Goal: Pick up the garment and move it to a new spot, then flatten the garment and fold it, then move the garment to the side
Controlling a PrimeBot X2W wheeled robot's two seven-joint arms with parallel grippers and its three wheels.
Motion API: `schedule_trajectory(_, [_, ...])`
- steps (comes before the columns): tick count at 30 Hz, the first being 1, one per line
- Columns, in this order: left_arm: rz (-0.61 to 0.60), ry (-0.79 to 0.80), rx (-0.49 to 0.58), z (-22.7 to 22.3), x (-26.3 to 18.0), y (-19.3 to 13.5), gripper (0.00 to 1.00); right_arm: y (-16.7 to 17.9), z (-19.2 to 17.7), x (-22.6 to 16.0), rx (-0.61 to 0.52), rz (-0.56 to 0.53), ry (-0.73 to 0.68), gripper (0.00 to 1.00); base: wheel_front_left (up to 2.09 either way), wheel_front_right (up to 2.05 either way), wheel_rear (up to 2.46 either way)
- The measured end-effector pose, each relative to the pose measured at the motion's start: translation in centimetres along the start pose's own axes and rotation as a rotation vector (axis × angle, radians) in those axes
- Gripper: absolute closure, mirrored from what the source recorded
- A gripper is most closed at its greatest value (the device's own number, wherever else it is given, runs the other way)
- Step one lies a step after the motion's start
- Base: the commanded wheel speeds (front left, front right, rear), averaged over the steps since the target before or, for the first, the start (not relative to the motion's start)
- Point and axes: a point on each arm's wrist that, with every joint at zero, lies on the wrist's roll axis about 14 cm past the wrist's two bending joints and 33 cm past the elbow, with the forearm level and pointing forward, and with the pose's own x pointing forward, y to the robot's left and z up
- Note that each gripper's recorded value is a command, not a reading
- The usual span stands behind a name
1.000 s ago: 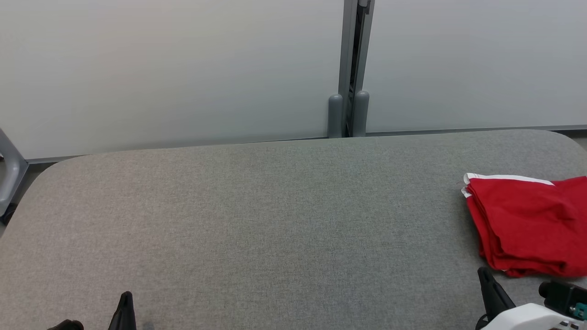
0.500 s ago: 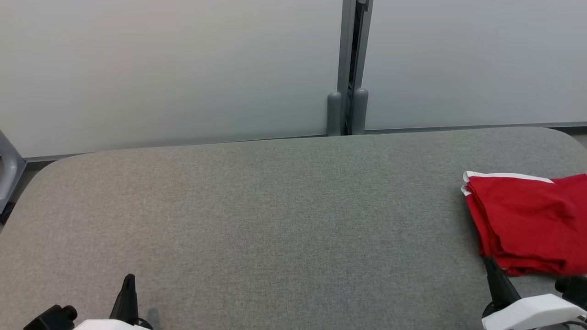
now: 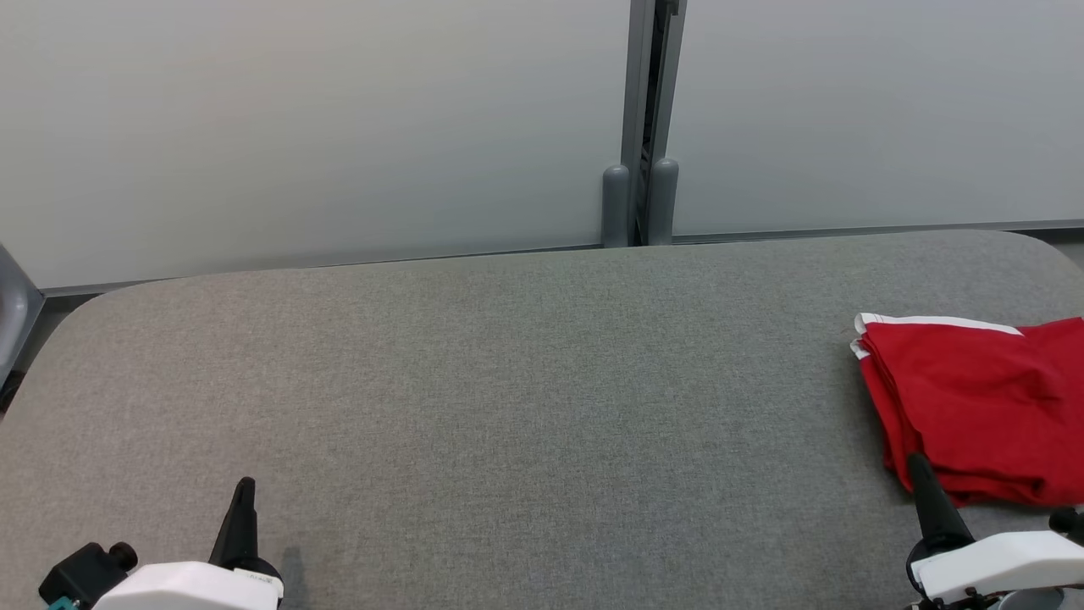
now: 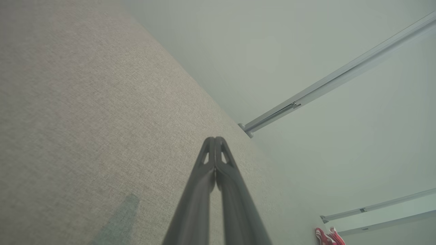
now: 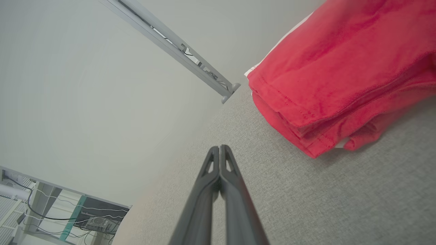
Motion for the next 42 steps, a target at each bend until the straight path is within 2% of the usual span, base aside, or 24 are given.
schedule_trajectory(17, [-0.062,0.020,-0.190,0.3,1.4,-2.0,1.00,0.3,1.2,0.5,0.199,0.017,-0.042,1.00,0.00,0.00,0.00])
schedule_trajectory(42, [-0.154,0.038,-0.391,0.9,2.9,-4.6,1.00,0.6,2.8,1.1,0.418,0.045,-0.092,1.00,0.00,0.00,0.00])
